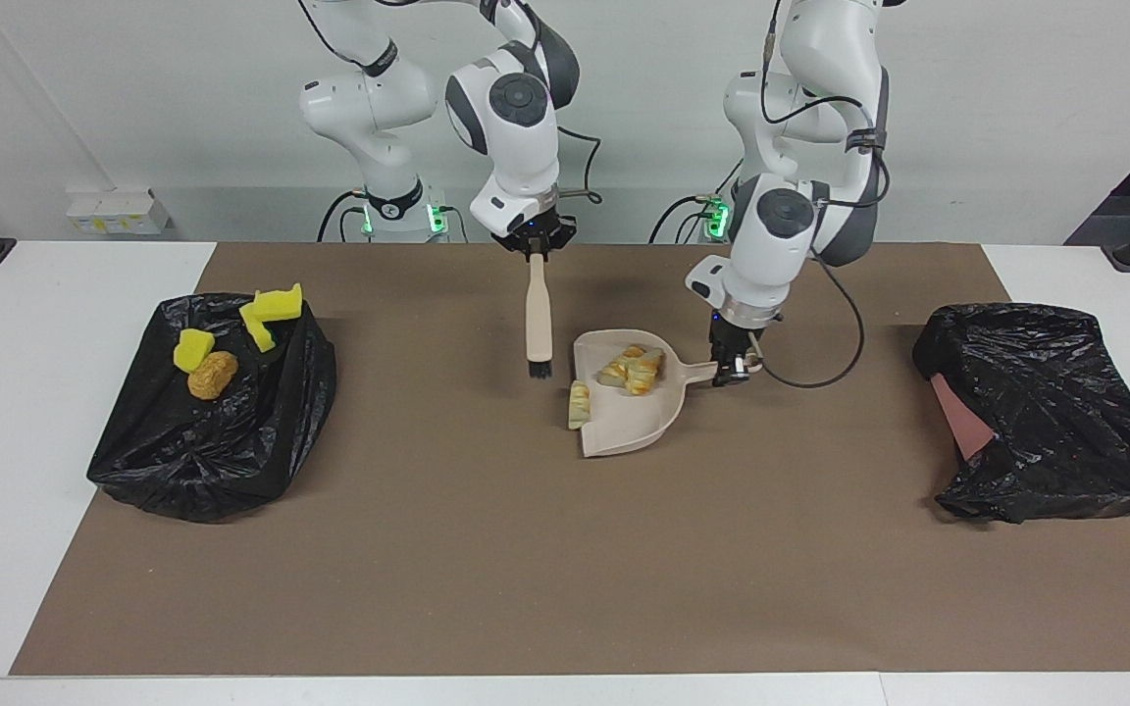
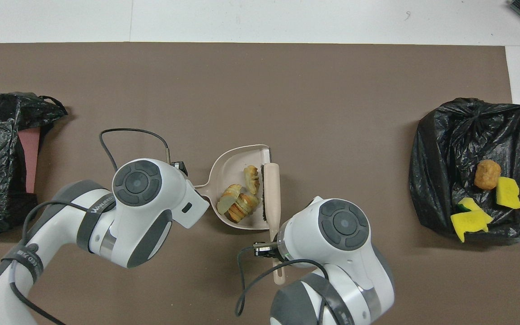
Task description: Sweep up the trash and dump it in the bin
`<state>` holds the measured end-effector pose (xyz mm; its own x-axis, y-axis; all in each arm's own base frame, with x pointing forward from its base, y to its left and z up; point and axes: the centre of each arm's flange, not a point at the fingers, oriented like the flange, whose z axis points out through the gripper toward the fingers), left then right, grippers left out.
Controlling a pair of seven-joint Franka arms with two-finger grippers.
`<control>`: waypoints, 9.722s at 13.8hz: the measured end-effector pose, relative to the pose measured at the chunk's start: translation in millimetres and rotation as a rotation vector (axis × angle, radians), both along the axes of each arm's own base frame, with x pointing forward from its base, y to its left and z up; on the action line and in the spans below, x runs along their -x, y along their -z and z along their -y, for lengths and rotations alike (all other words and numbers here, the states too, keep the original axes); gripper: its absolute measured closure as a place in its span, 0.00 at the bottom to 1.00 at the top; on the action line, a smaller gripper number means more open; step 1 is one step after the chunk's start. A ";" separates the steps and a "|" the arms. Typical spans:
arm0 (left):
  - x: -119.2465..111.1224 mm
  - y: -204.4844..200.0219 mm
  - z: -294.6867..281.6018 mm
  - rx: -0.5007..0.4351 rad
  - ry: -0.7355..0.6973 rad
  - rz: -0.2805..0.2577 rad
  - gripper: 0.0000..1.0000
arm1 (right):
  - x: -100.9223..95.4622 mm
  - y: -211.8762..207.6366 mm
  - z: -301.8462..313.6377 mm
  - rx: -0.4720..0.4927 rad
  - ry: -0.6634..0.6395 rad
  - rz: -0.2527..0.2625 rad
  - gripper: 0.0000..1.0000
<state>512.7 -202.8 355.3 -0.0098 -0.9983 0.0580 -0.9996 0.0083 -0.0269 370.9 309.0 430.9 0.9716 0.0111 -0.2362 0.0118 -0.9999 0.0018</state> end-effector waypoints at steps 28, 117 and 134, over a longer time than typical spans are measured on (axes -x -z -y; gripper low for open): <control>-1.6 8.2 -2.9 -0.036 -0.031 0.021 0.69 | -30.4 87.7 -61.4 -0.161 -0.041 -0.014 0.74; -45.1 -182.7 -116.2 -0.273 -0.859 -0.024 0.69 | -136.6 -238.7 346.6 0.021 0.130 0.261 0.00; -11.3 -24.1 163.3 -0.038 -1.372 -0.099 0.69 | -137.3 -238.2 343.2 0.020 0.123 0.263 0.00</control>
<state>524.0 -366.1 379.4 0.9785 -0.2048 -0.0265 -0.2042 -0.9787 0.0217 508.1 -34.1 669.2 0.9933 -0.1129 0.0253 -0.1131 -0.9935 0.0088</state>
